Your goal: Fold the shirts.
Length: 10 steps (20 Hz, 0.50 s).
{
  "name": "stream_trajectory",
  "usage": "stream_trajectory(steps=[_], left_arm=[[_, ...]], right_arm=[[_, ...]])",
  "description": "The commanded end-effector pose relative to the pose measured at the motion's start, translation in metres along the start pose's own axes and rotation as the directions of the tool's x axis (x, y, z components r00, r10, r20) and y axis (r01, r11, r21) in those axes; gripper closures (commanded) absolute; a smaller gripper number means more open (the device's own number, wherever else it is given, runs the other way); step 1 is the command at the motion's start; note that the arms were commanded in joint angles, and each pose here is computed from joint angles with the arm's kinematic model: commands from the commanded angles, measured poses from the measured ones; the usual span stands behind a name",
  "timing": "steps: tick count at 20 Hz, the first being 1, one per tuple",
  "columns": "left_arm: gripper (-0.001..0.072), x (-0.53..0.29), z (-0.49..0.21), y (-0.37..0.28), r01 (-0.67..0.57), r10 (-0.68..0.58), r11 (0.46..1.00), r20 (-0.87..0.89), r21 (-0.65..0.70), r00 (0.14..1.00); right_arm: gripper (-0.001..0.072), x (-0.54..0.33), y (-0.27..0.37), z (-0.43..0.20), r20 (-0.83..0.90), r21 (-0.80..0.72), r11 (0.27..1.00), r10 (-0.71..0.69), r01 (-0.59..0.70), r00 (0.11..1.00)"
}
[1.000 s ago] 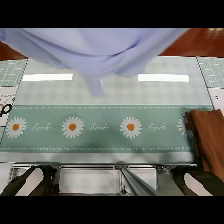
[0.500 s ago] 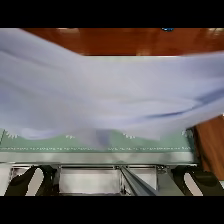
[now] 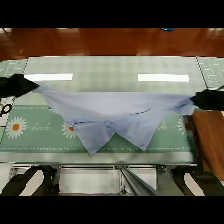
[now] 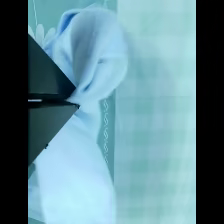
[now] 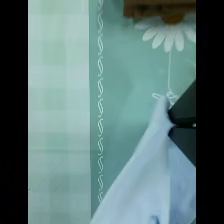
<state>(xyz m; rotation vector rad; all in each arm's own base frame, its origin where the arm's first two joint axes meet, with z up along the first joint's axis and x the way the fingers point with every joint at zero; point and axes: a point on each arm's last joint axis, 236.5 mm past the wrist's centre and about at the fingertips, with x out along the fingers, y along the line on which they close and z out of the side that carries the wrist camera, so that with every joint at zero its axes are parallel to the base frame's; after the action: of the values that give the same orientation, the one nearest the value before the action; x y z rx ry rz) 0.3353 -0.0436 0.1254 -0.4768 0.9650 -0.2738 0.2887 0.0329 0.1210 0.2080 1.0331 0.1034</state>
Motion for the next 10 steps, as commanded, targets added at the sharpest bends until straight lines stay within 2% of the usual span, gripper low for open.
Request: stream_trajectory(steps=[1, 4, 9, 10], left_arm=[[0.0687, 0.078, 0.003, 0.029, 0.082, -0.093, 0.979, -0.053, -0.185, 0.994], [0.0687, 0.118, 0.034, 0.035, 0.172, -0.187, 0.940, -0.025, -0.296, 0.982], [0.0678, 0.146, 0.051, 0.052, 0.168, -0.193, 0.928, -0.042, -0.331, 0.980], [0.0483, 0.148, 0.048, 0.053, 0.166, -0.195, 0.927, -0.053, -0.336, 0.979]], right_arm=[[0.0689, 0.087, -0.004, 0.018, -0.066, 0.039, 0.998, 0.057, -0.054, 0.996], [0.0688, 0.138, -0.004, 0.043, -0.113, 0.097, 0.992, 0.092, -0.081, 0.989], [0.0688, 0.186, -0.005, 0.073, -0.148, 0.139, 0.985, 0.125, -0.104, 0.981], [0.0688, 0.190, -0.005, 0.076, -0.150, 0.140, 0.985, 0.126, -0.105, 0.981]])
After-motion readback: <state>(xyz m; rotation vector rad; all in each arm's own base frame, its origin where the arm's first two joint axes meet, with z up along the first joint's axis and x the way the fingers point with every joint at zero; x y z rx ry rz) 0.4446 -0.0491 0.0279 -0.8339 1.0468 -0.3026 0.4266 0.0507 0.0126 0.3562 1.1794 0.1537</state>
